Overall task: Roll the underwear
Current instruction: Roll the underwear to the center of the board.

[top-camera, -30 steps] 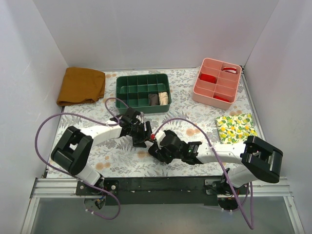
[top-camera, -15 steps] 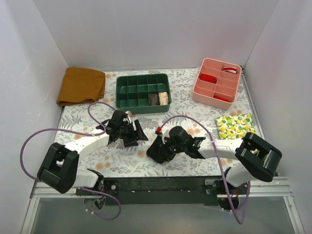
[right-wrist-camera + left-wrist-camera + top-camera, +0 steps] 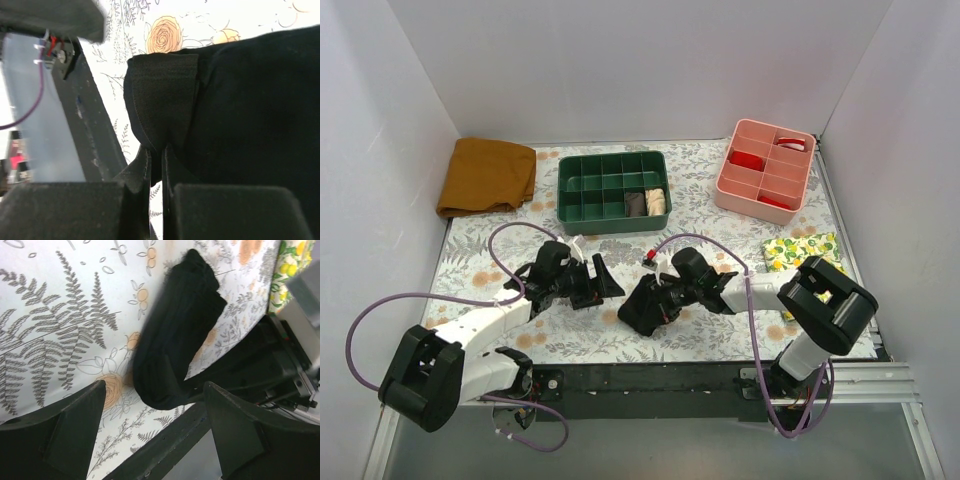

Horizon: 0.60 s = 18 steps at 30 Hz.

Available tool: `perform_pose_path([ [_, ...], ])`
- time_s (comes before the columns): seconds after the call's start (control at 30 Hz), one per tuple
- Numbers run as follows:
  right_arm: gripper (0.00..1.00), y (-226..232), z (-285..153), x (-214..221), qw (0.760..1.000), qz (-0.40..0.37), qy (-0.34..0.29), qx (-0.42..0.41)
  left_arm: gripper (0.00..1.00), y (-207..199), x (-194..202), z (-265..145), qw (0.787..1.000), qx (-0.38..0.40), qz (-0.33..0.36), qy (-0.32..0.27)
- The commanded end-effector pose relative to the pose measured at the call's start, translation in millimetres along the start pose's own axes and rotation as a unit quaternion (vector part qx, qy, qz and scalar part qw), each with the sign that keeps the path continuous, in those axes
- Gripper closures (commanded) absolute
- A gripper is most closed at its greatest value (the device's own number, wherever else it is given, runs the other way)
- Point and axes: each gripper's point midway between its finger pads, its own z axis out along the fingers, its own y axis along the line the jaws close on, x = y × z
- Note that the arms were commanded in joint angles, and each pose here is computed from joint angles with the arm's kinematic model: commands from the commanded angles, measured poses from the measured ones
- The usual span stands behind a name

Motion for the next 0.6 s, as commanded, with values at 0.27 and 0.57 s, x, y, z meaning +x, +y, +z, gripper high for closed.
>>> perform_pose_path([
  [0.27,0.99,-27.6,-7.2,50.1,0.985,0.154,0.071,0.022,0.19,-23.5,7.5,-2.5,0.994,0.104,0.035,-0.007],
  [0.57,0.99,-26.3,-8.0,51.6,0.975,0.206,0.088,-0.01,0.19,-20.9,18.9,2.1,0.991,0.127,0.04,0.008],
])
